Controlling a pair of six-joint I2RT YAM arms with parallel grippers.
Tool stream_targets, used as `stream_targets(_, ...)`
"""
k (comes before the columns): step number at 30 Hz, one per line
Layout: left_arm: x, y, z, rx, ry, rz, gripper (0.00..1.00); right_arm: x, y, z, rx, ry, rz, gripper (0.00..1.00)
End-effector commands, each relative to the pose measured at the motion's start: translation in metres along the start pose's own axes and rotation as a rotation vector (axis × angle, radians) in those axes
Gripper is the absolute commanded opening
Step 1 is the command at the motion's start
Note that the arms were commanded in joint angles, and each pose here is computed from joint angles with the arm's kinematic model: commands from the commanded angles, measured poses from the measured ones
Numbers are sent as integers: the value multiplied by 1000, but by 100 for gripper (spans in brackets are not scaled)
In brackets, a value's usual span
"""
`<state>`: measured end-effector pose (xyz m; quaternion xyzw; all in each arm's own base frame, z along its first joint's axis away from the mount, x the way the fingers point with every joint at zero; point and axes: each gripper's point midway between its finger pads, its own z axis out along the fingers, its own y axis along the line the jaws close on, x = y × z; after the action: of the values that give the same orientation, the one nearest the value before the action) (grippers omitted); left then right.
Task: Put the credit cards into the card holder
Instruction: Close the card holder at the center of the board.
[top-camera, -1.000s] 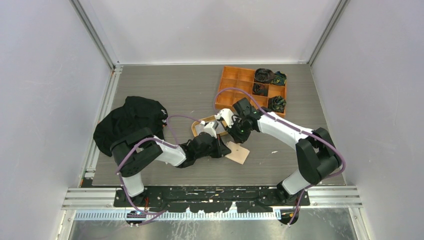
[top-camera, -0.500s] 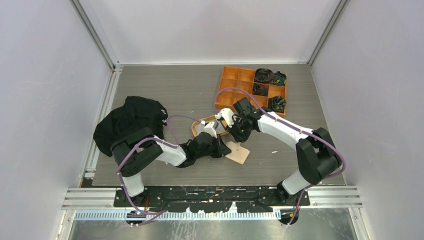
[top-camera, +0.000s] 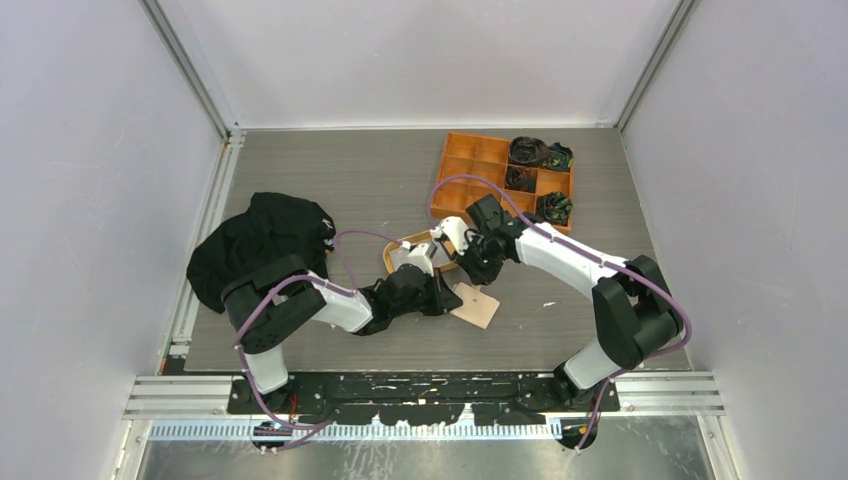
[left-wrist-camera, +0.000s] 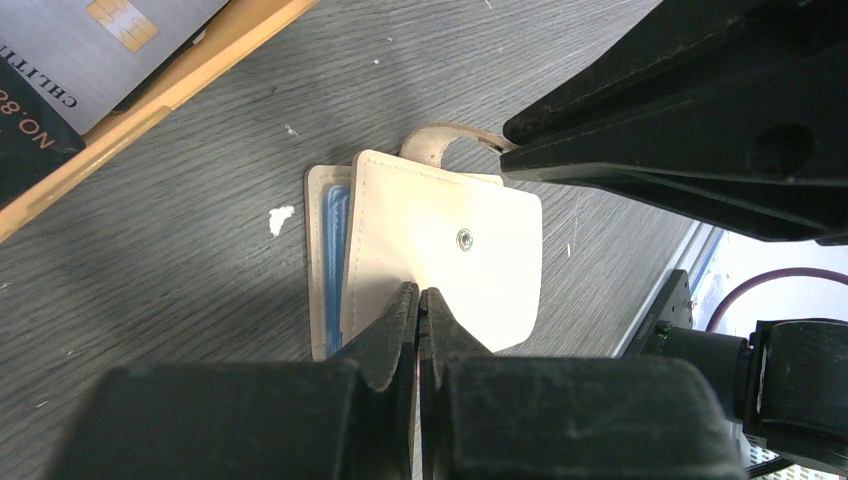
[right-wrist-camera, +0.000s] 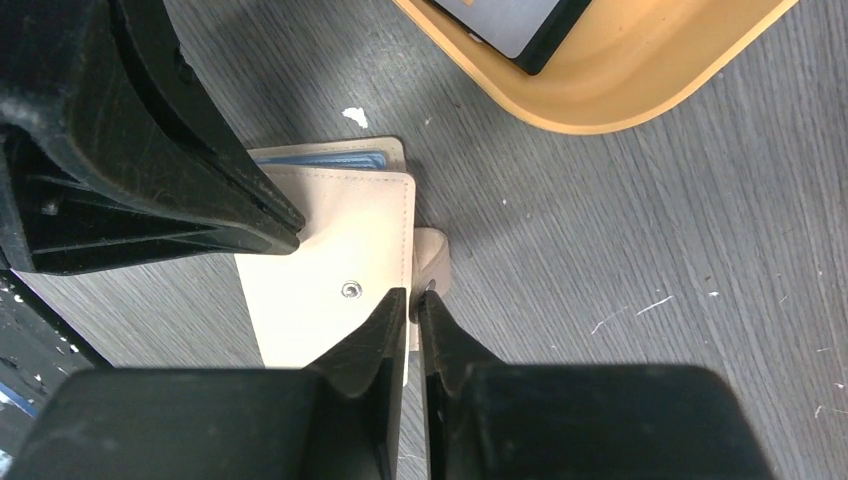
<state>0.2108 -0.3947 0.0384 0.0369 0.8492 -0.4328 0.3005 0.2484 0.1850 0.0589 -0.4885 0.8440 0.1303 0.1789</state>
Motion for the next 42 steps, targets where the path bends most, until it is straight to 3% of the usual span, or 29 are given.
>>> stream_targets(1, -5, -1, 5, -2, -13, 5, 0, -22, -6, -17, 37, -66, -25, 14)
stream_targets(9, -6, 0, 6, -3, -13, 4, 0, -20, -5, -15, 29, -57, -30, 1)
stream_targets(15, -6, -1, 5, -1, -15, 3, 0, -18, -3, -15, 16, -46, -33, 1)
stream_targets(23, -7, -1, 6, -2, -15, -3, 0, 4, 27, -17, -133, -9, -108, 1)
stream_targets(42, -3, -6, 6, 19, 8, -2, 0, 24, 30, 5, -125, 126, -153, 1)
